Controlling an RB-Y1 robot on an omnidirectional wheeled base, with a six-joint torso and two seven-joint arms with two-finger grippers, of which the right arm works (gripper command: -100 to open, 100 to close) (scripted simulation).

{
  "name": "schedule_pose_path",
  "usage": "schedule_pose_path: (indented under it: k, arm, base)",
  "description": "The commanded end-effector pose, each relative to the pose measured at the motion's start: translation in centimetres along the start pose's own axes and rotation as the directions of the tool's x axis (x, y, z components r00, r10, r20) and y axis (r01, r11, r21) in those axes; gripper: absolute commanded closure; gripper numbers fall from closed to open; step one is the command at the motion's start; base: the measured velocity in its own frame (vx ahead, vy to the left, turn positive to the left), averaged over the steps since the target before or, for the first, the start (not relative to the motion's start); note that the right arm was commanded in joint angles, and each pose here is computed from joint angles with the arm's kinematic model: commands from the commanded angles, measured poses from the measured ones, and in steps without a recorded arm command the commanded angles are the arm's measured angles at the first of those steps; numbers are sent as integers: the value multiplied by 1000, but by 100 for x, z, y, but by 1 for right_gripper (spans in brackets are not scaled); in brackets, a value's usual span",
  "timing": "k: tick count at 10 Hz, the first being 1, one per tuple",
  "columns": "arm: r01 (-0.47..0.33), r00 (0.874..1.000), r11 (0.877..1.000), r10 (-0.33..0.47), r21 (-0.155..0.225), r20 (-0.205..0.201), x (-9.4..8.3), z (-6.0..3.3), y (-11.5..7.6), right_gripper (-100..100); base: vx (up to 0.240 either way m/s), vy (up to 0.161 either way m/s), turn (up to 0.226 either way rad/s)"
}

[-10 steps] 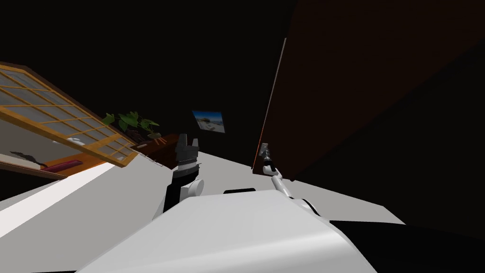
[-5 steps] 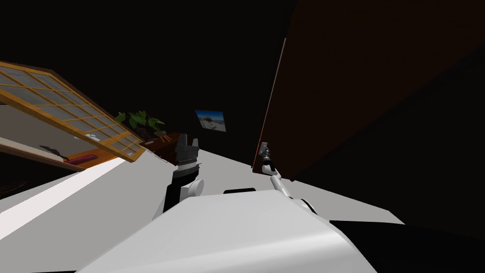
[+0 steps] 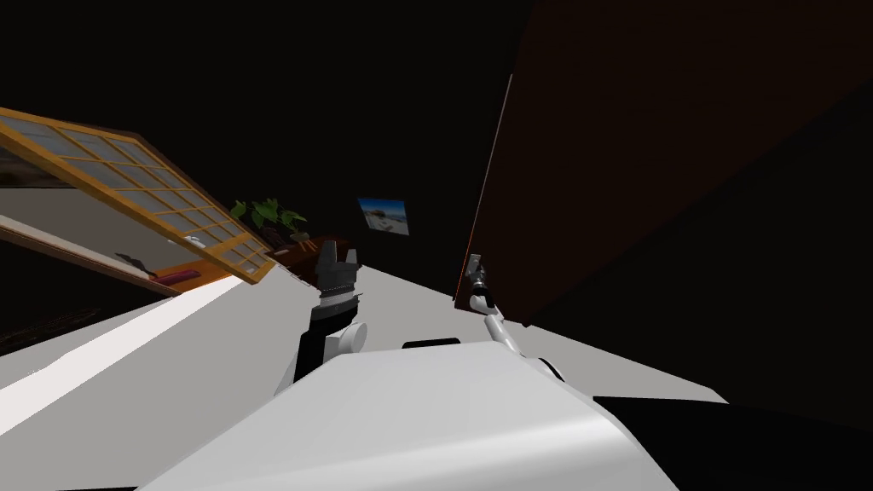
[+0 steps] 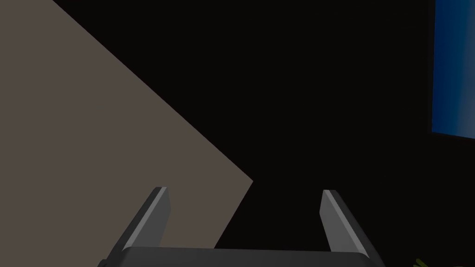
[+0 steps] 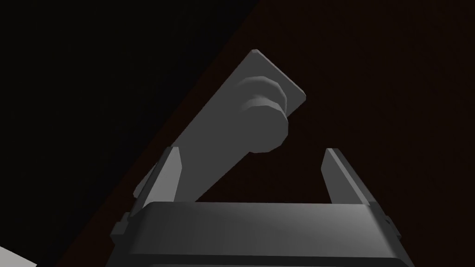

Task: Pull the door open

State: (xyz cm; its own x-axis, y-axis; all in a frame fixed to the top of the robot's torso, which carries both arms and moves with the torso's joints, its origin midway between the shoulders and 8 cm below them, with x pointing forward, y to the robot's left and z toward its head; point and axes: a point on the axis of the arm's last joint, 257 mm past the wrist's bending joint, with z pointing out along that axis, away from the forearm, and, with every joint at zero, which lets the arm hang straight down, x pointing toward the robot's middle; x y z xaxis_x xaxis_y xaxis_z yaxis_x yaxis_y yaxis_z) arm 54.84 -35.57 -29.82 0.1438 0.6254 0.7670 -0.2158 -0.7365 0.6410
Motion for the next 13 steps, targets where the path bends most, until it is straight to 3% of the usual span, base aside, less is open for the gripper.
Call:
schedule_pose_path:
  k: [1,3,4,6,7,10,13]
  arm:
    - [-58,998,998,58,-4,4,5,0,0,-100]
    - [-189,982,982,189,-19,16,21,0,-4,-100]
    - [-200,980,980,201,-19,15,21,0,-4,-100]
    - [-323,946,946,324,-34,23,34,-2,-11,-100]
    - [-329,944,944,330,-34,23,34,-2,-11,-100]
    - [-486,872,872,488,-54,28,50,-5,-25,-100]
    - [-588,806,806,591,-69,29,61,-8,-38,-100]
  base:
    - [-63,-24,27]
    - [-78,-25,64]
    - [-69,-32,33]
    - [-67,-34,68]
    - [-59,-21,25]
    - [-72,-31,54]
    - [-85,-30,54]
